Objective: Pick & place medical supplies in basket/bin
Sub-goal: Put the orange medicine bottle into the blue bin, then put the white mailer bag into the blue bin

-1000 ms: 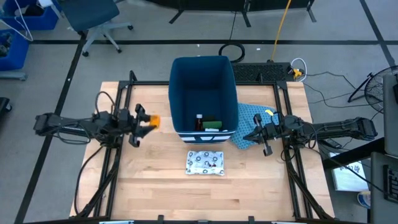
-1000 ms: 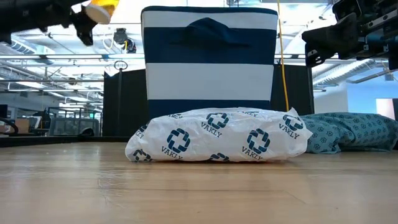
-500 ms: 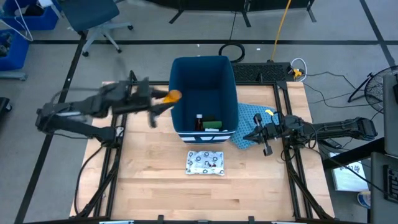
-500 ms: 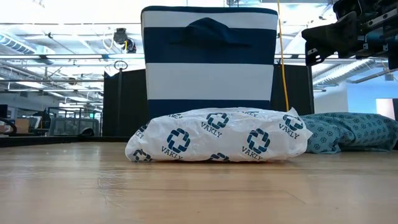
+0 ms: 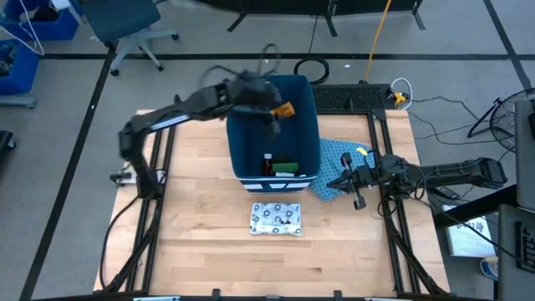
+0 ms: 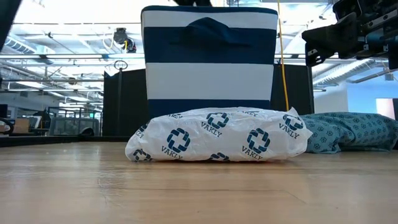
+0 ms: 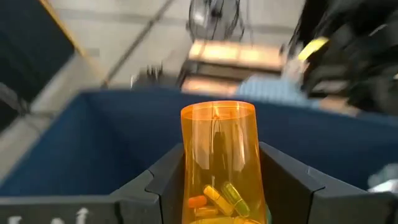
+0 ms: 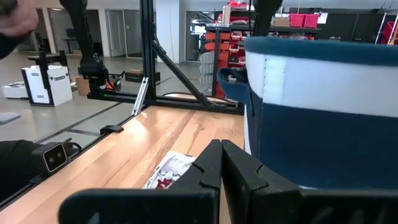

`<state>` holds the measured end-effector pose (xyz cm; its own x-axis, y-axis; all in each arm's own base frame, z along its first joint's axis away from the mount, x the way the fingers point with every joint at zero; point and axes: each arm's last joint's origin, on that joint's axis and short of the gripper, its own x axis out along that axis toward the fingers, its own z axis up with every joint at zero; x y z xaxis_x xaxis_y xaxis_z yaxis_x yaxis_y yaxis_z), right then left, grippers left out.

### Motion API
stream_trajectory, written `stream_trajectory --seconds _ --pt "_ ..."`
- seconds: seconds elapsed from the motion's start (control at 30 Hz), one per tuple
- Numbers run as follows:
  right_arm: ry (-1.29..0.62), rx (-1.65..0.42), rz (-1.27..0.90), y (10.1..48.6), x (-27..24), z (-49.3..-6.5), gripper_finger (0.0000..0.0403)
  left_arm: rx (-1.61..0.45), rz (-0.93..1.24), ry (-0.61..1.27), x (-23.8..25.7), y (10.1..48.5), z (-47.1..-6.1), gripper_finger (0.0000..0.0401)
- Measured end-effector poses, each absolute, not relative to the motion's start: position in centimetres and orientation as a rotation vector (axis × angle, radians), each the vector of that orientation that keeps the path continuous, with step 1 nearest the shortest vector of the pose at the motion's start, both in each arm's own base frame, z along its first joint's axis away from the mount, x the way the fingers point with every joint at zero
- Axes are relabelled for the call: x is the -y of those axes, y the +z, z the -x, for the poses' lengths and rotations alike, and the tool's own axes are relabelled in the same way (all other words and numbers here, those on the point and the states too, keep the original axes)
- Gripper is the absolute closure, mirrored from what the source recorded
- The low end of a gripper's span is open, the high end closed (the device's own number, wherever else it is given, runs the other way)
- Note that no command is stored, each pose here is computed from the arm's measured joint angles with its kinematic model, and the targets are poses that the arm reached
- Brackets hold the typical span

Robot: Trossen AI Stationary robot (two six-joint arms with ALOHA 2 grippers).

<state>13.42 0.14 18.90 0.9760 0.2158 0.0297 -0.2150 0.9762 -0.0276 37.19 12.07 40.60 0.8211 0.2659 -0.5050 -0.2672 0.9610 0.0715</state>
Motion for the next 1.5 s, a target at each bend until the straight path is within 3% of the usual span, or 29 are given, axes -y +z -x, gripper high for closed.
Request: stream_trajectory --seconds 0.2,0.47,0.8,1.17,1.33,1.5 --pt "0.217 0.006 0.020 18.6 -0.1 -13.4 0.0403 -0.788 0.043 0.279 -14.7 33.4 -40.5 0.0222" --pt "0.217 -0.031 0.008 18.2 -0.1 -13.7 0.0403 -1.011 0.100 0.146 -14.5 24.7 -42.4 0.0222" --pt "0.217 -0.068 -0.007 17.8 -0.1 -13.9 0.0403 -1.124 0.037 -0.014 -11.9 18.3 -41.8 0.0222" --pt "0.214 -0.046 -0.003 18.0 -0.1 -14.1 0.0403 -1.124 -0.079 -0.022 -10.7 17.0 -41.7 0.0203" --pt "0.213 -0.036 0.004 18.1 -0.1 -14.1 0.0403 -1.119 -0.151 -0.021 -9.9 18.4 -42.7 0.0130" --pt "0.213 -0.035 0.018 18.1 -0.1 -14.1 0.0403 -1.108 -0.297 0.066 -9.1 22.9 -44.0 0.0052"
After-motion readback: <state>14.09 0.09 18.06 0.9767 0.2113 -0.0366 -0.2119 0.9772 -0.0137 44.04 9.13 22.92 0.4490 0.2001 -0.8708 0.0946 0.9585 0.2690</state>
